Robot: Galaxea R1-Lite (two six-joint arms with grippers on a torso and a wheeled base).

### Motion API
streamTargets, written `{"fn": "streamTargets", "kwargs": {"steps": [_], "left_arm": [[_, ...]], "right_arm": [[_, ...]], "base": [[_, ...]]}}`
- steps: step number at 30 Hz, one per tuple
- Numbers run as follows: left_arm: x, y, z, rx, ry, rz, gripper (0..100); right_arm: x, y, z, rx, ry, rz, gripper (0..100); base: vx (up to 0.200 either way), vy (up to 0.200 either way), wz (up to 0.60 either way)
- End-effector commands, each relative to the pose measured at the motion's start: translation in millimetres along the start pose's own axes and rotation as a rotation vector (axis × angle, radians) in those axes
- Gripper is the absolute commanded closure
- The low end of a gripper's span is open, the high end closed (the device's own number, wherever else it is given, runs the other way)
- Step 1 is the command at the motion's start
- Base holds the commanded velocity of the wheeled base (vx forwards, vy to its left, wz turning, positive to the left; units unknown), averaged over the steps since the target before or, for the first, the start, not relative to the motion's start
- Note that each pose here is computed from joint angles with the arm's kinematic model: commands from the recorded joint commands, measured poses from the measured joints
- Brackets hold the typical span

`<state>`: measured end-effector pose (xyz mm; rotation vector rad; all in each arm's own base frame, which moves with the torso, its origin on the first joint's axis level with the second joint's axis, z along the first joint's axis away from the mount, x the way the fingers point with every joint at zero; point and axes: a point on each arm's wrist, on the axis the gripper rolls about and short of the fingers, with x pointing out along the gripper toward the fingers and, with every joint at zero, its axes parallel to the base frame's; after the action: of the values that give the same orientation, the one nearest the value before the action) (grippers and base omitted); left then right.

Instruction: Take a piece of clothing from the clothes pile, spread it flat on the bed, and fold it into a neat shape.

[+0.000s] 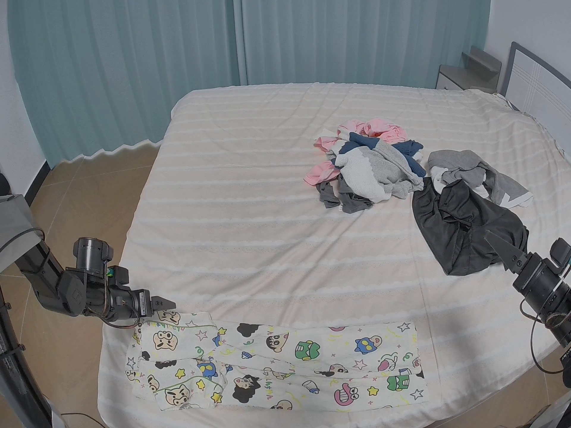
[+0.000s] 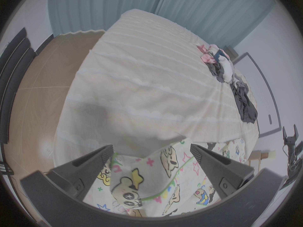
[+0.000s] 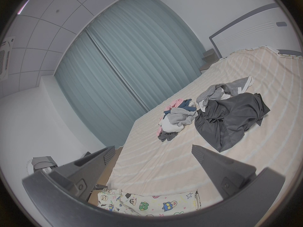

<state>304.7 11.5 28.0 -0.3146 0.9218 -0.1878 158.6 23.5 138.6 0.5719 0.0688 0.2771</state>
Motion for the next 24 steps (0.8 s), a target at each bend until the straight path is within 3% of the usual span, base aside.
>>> {"fn": "streamTargets", "kwargs": {"steps": [1, 4, 8, 11, 13, 18, 22, 24], "left_arm": [[-3, 8, 6, -0.034, -0.036, 0.017, 0], [-20, 15, 12, -0.056, -0.086, 0.028, 0], [-31, 26, 5, -0.084, -0.089, 0.054, 0], [-41, 36, 0, -0.111, -0.103, 0.053, 0], [-58, 43, 1, -0.165, -0.139, 0.0, 0], [-100, 40, -11, -0.417, -0.182, -0.216, 0], [-113, 31, -36, -0.483, -0.156, -0.254, 0], [-120, 25, -61, -0.493, -0.133, -0.322, 0]], "right_arm": [[-3, -1, -3, 0.003, 0.012, -0.007, 0], [-3, -1, -3, 0.001, 0.011, -0.006, 0], [-2, -2, -4, 0.005, 0.023, -0.01, 0], [0, -6, -16, 0.052, 0.122, -0.044, 0], [0, -8, -27, 0.1, 0.228, -0.072, 0], [4, -14, -55, 0.182, 0.471, -0.112, 0], [12, -24, -71, 0.197, 0.579, -0.143, 0], [19, -33, -88, 0.202, 0.676, -0.194, 0]], "base": [[0.0, 0.0, 0.0], [0.0, 0.0, 0.0], [0.0, 0.0, 0.0], [0.0, 0.0, 0.0], [0.0, 0.0, 0.0], [0.0, 0.0, 0.0], [0.0, 0.0, 0.0], [0.0, 0.0, 0.0]]}}
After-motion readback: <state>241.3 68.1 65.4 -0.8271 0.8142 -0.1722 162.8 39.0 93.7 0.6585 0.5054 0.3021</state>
